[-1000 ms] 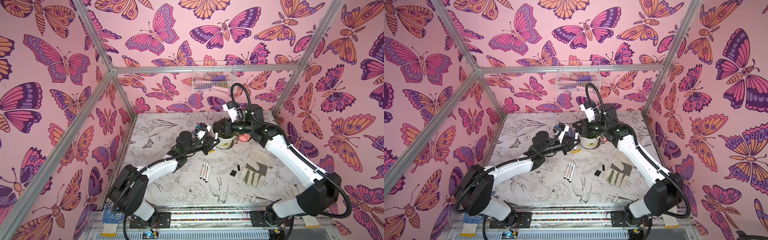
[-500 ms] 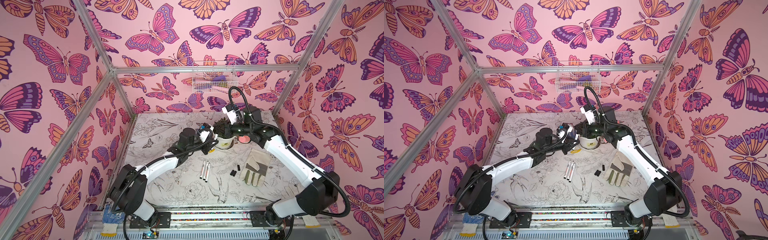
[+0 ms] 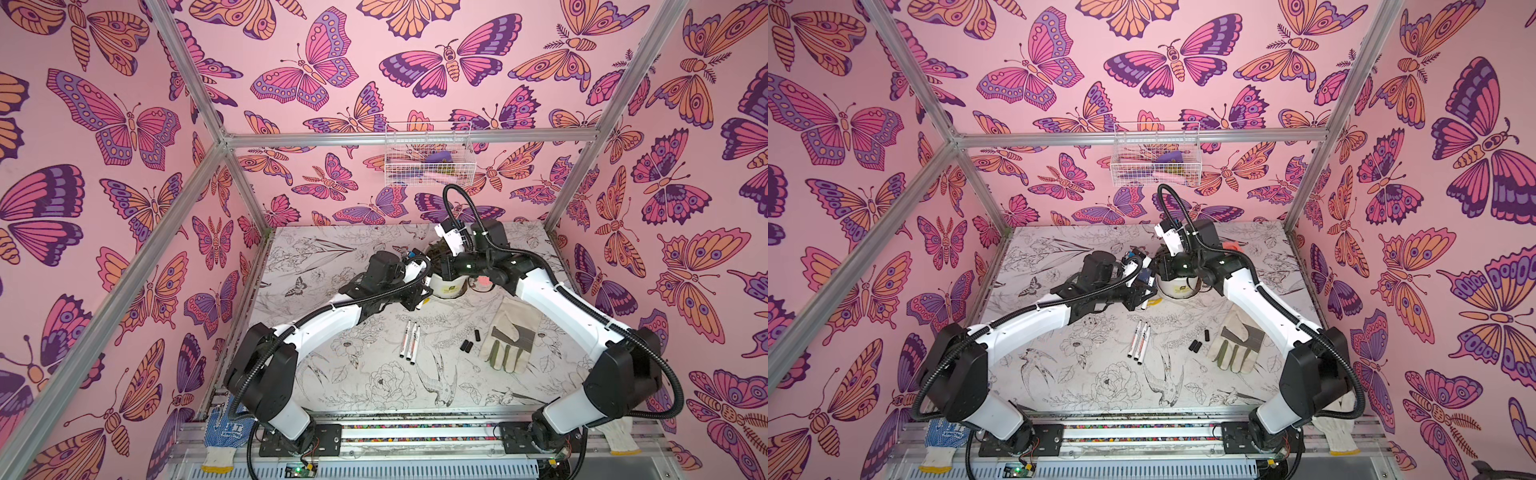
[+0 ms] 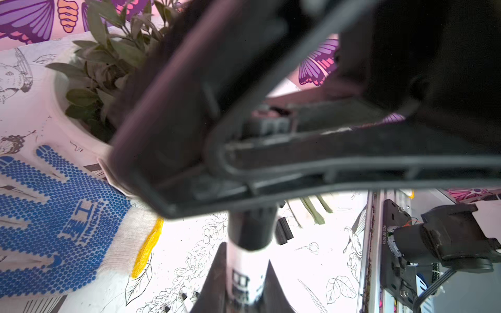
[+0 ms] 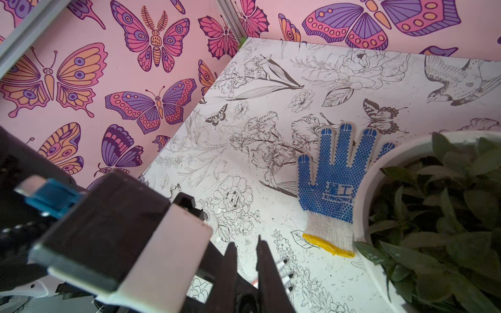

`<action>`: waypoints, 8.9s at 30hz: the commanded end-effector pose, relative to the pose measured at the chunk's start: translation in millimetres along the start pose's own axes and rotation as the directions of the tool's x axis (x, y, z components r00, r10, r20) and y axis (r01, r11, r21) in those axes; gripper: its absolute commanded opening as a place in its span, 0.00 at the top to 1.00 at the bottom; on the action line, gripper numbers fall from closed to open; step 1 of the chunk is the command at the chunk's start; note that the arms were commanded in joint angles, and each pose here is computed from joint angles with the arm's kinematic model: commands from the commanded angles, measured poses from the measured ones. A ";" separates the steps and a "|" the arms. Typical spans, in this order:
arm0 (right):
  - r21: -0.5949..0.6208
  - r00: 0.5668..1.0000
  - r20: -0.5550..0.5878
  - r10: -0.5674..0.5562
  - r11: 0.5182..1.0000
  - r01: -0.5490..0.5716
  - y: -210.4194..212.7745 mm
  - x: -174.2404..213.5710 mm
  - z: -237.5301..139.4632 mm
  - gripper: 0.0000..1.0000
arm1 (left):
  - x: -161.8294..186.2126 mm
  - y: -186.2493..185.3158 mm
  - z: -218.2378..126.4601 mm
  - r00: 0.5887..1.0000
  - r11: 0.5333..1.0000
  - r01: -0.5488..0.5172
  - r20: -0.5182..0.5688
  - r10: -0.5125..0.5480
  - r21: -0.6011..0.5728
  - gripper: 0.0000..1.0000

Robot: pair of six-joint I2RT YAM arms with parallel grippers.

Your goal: Insert the pens into the pen caps

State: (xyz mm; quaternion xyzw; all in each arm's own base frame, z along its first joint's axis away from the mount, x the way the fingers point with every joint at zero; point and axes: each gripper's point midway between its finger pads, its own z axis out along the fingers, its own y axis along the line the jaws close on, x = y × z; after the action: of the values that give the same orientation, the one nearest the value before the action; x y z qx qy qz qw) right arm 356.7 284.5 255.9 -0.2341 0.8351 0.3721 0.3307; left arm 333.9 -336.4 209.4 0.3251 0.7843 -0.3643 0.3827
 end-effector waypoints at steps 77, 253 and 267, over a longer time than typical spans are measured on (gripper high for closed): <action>0.009 0.965 0.006 0.263 0.965 -0.263 7.0 23.7 -71.9 0.58 | 163.6 203.3 -42.3 0.799 0.650 0.555 0.115 -0.590 -0.519 0.47; 0.623 0.946 0.098 0.309 0.722 -0.300 -94.4 94.0 -83.9 0.56 | 40.9 9.3 -11.9 0.954 0.948 0.260 0.202 -0.222 -0.186 1.00; 0.825 0.853 -0.133 0.505 0.533 -0.187 -157.3 195.3 -58.6 0.57 | 41.6 9.2 -16.5 0.955 0.947 0.253 0.207 -0.212 -0.199 1.00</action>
State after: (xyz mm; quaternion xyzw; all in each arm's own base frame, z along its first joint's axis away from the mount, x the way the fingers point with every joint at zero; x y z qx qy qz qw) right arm 305.1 124.8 75.2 0.0378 0.9855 0.0050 0.1651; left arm 316.7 -311.3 176.8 0.1541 0.8173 -0.3445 0.4355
